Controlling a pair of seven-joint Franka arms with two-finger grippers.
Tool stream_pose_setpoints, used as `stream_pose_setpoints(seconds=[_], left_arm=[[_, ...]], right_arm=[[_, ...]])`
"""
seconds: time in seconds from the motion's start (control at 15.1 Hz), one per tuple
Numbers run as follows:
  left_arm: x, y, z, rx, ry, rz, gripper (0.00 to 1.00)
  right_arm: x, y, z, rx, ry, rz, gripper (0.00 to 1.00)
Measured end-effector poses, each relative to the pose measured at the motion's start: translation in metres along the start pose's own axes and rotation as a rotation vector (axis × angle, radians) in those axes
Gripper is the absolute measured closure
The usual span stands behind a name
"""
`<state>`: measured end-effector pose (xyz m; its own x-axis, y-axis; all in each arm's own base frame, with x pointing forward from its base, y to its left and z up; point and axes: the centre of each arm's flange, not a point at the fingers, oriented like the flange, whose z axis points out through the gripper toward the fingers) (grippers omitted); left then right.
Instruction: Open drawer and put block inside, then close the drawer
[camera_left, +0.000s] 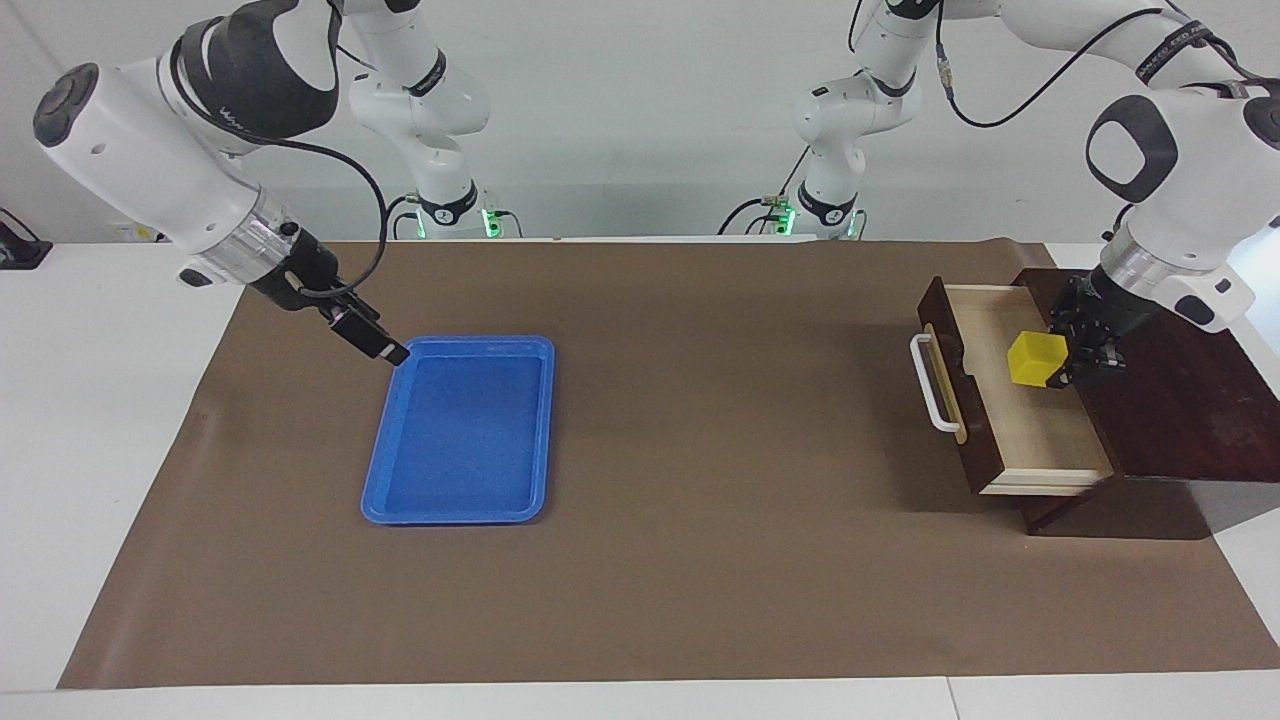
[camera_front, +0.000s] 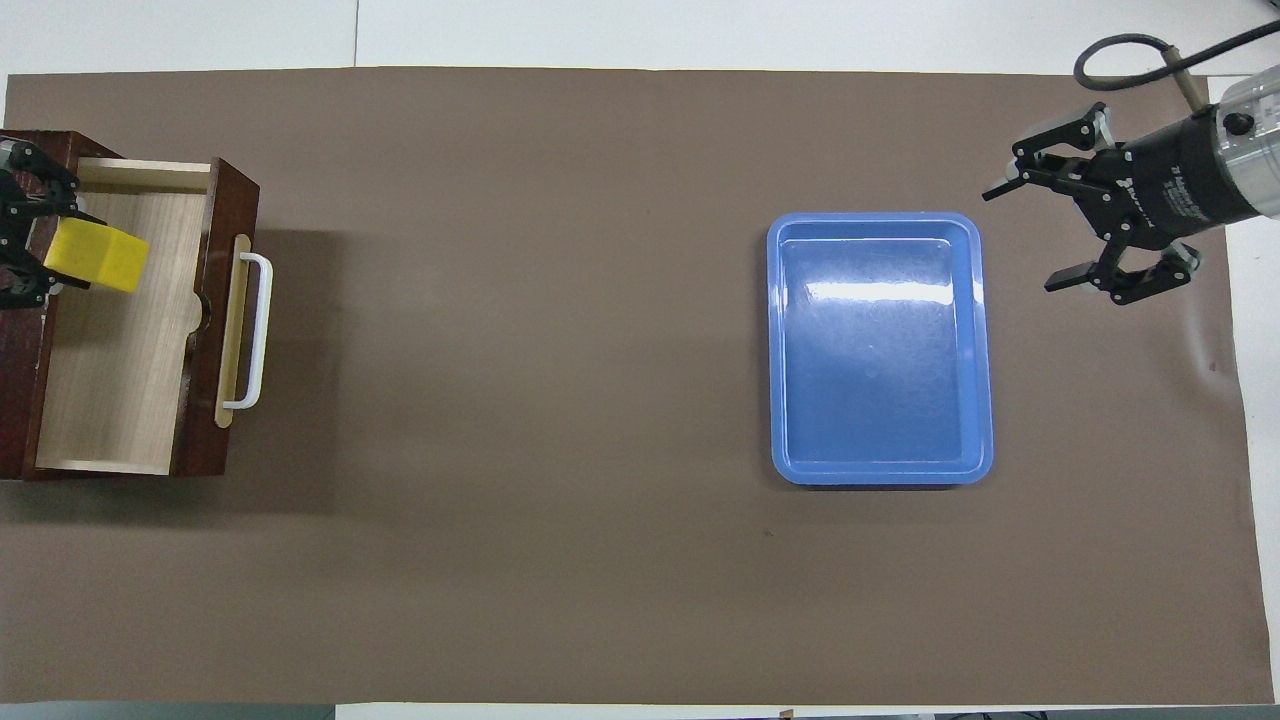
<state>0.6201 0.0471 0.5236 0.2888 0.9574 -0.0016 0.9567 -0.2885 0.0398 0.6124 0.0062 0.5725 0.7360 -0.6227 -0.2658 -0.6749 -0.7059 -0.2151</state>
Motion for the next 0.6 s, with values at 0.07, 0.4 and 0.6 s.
stream_pose_setpoints(seconds=[0.07,0.4,0.6], left_arm=[[-0.001,-0.001,0.010,0.005,-0.002,0.001,0.44],[0.008,-0.014,0.049,0.040,-0.015,-0.067,0.44],[0.006,-0.019,0.070,0.047,-0.018,-0.129,0.44]], right_arm=[[0.001,0.009,-0.005,-0.045,0.020,-0.097,0.00],[-0.018,0.038,-0.045,-0.268,0.098,-0.509,0.00],[-0.052,0.053,-0.071,-0.299,0.100,-0.595,0.00]])
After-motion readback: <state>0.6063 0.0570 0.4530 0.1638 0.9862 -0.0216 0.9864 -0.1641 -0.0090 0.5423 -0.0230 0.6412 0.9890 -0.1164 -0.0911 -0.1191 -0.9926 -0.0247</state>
